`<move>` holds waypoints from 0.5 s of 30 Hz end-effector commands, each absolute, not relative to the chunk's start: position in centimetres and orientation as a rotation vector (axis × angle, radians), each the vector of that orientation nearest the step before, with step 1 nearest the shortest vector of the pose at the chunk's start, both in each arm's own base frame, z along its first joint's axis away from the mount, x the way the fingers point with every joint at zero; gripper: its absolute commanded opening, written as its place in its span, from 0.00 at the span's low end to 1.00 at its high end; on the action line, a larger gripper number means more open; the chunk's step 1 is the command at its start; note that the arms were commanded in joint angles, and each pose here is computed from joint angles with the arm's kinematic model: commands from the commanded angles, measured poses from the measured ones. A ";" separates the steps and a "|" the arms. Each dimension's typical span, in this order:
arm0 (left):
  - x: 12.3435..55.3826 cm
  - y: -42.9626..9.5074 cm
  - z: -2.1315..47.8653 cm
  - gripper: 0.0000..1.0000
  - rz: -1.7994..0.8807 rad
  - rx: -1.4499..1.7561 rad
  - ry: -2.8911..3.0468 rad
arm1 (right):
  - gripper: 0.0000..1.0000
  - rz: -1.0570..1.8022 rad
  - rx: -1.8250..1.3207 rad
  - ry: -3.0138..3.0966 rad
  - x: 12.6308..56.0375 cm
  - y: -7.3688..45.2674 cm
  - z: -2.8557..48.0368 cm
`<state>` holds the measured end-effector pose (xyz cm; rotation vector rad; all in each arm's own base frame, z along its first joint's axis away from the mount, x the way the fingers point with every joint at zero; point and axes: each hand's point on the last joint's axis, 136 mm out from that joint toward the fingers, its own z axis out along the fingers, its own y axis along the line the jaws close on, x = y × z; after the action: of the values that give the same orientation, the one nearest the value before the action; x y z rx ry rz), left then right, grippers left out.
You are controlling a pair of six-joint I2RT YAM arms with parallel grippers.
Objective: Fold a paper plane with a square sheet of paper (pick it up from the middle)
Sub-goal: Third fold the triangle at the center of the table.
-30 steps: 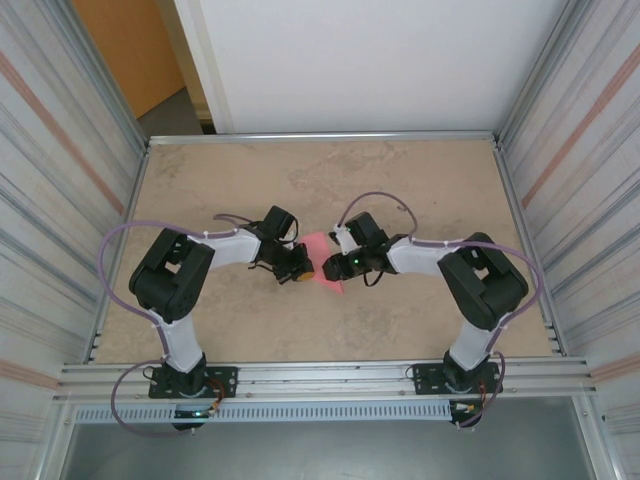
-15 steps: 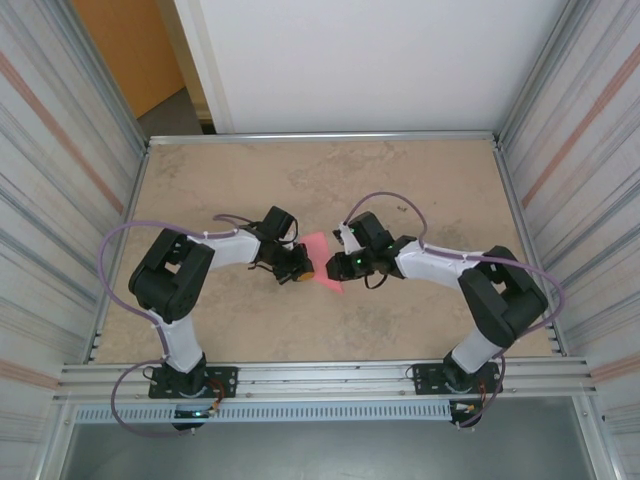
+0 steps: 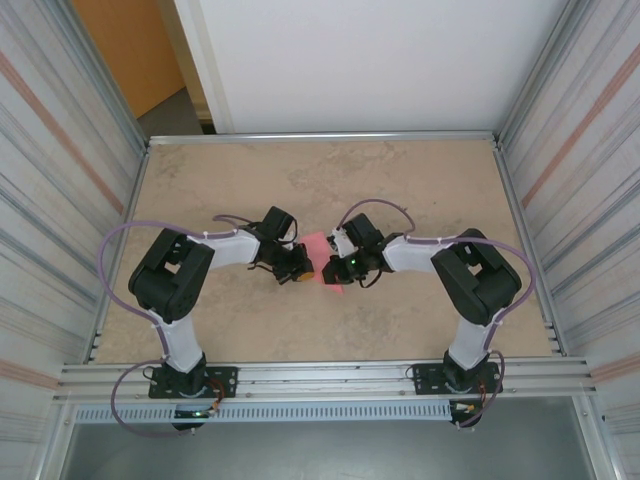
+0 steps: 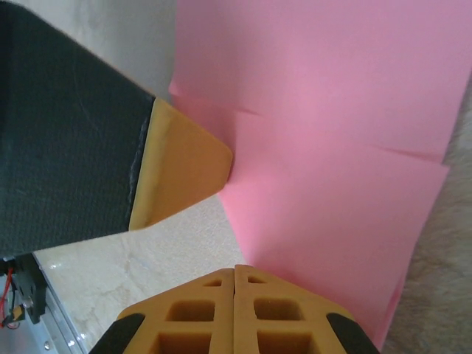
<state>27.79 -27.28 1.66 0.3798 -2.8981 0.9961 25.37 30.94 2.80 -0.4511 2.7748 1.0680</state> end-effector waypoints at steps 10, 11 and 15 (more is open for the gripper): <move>25.6 -23.6 -3.1 0.00 0.667 0.471 -2.918 | 0.06 1.042 -0.478 2.834 25.4 30.3 0.6; 25.5 -23.4 -3.3 0.00 0.655 0.475 -2.919 | 0.06 1.033 -0.479 2.846 25.2 30.0 0.3; 25.4 -22.8 -3.8 0.00 0.621 0.493 -2.917 | 0.06 1.032 -0.513 2.865 24.1 28.9 0.0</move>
<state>27.78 -27.18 1.55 0.3801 -2.8989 0.9902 25.62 30.64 1.52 -0.4856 2.7911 1.0737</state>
